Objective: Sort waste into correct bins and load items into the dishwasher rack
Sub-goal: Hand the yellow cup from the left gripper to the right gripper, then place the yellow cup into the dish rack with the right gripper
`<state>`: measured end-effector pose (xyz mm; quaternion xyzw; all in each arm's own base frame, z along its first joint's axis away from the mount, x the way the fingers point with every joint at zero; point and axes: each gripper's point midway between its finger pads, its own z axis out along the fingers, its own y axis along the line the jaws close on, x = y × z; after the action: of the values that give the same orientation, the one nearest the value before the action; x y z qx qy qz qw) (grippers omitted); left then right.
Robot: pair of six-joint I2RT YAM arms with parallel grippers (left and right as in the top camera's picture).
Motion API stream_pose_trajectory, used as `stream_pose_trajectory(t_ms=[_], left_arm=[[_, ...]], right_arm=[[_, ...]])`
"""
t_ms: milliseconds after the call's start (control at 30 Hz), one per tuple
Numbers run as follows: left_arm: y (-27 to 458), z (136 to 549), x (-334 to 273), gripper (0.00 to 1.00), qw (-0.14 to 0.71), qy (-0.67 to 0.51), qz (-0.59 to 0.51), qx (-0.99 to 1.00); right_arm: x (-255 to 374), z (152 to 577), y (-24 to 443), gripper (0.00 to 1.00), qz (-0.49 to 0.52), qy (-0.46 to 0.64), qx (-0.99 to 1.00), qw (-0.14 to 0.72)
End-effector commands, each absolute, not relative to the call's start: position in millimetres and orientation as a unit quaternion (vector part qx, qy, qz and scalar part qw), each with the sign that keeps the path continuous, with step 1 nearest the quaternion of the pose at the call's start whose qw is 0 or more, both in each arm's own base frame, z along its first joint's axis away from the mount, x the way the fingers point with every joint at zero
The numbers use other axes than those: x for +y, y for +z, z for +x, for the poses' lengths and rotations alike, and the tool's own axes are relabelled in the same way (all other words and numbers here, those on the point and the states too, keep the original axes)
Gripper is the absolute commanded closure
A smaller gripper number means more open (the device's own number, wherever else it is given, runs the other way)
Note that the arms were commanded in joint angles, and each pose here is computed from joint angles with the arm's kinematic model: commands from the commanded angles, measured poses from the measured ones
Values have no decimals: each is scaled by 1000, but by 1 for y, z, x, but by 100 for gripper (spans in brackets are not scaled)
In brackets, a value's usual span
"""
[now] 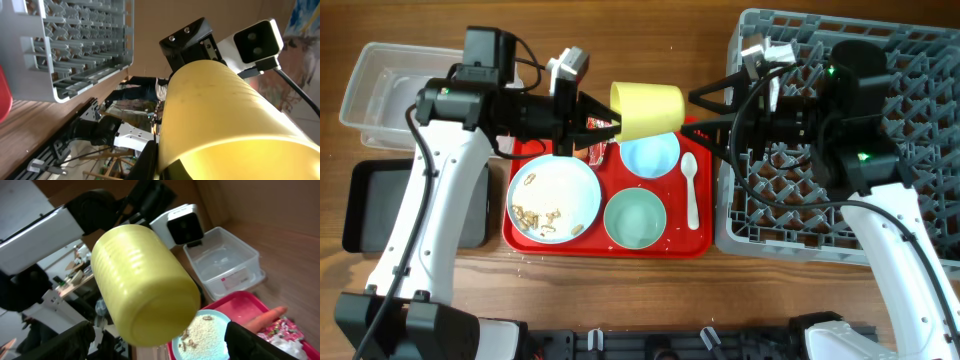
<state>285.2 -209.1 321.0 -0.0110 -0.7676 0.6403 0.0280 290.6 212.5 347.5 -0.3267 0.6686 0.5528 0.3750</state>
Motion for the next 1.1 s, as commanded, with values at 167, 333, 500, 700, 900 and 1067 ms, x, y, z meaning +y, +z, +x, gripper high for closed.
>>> stream_pose_trajectory(t_ms=[167,333,500,700,900,1067], left_arm=[[327,267,-230,96,44,649,-55,-758],[319,271,-230,64,33,631,-52,-774],[310,289,-220,0,-7,607,-44,-794],[289,316,-192,0,-55,551,2,-833],[278,324,-181,0,-72,519,19,-852],[274,325,-179,0,-74,507,24,-858]], right_arm=[[234,275,350,20,-367,567,643,360],[230,273,357,44,-360,565,646,365],[201,289,359,44,-286,494,707,418],[91,308,291,44,-38,260,877,402],[13,260,227,44,146,108,946,269],[-2,240,176,39,230,55,963,128]])
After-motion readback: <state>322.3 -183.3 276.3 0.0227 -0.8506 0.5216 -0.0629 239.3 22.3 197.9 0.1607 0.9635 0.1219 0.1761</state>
